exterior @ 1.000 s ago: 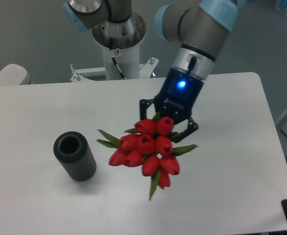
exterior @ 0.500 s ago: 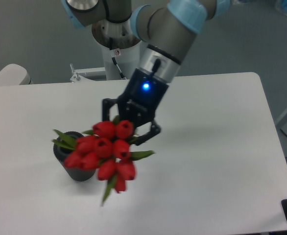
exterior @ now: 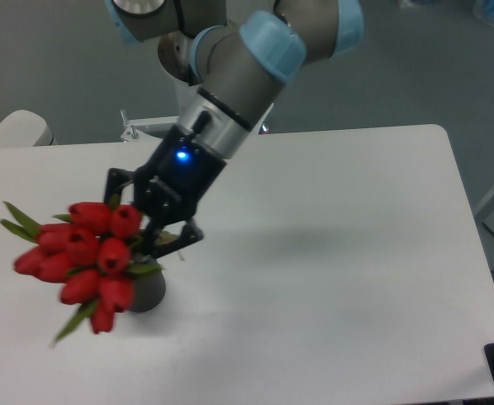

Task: Insert the flowers into the vase
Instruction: 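Tilt the tulips and lower their stems into the vase opening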

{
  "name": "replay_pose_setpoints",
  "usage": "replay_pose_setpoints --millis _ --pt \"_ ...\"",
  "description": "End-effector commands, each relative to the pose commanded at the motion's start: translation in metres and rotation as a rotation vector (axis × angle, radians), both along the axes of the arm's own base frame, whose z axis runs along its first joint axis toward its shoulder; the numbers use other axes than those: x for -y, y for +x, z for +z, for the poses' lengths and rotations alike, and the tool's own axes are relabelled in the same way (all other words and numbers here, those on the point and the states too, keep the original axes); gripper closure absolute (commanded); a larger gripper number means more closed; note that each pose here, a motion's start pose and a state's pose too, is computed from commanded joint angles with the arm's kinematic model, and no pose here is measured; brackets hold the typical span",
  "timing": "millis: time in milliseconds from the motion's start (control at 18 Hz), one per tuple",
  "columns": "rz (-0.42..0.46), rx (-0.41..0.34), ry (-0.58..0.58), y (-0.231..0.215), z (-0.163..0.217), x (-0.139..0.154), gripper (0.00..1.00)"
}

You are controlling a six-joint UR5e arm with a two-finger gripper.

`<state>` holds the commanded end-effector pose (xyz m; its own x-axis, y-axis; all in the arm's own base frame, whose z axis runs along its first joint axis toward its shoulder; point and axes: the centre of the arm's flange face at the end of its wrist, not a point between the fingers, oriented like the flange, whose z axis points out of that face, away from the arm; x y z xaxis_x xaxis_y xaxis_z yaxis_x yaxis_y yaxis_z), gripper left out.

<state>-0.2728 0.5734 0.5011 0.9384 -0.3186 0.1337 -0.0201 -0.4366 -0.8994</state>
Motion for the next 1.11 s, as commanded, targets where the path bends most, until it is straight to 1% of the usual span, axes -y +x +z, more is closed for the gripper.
replay_pose_setpoints --millis 111,278,500,611,722,778,889,1000,1111 --pt "-0.011 -0.005 0.006 0.008 0.004 0.0 0.72" --pt "-0.038 0.001 -0.002 0.027 -0.001 -0.002 0.72" --pt "-0.056 -0.022 0.007 0.032 -0.002 -0.002 0.72" --pt "-0.083 -0.017 0.001 0.047 -0.008 -0.006 0.72" --pt "-0.085 -0.006 0.011 0.043 -0.007 -0.004 0.72" --pt "-0.094 0.006 0.032 0.039 -0.002 -0.002 0.72" --pt "-0.095 0.063 0.077 0.016 0.002 0.011 0.72" --pt "-0.1 0.111 0.085 0.01 -0.006 0.018 0.72" --pt "-0.094 0.123 0.089 0.004 -0.01 0.024 0.72"
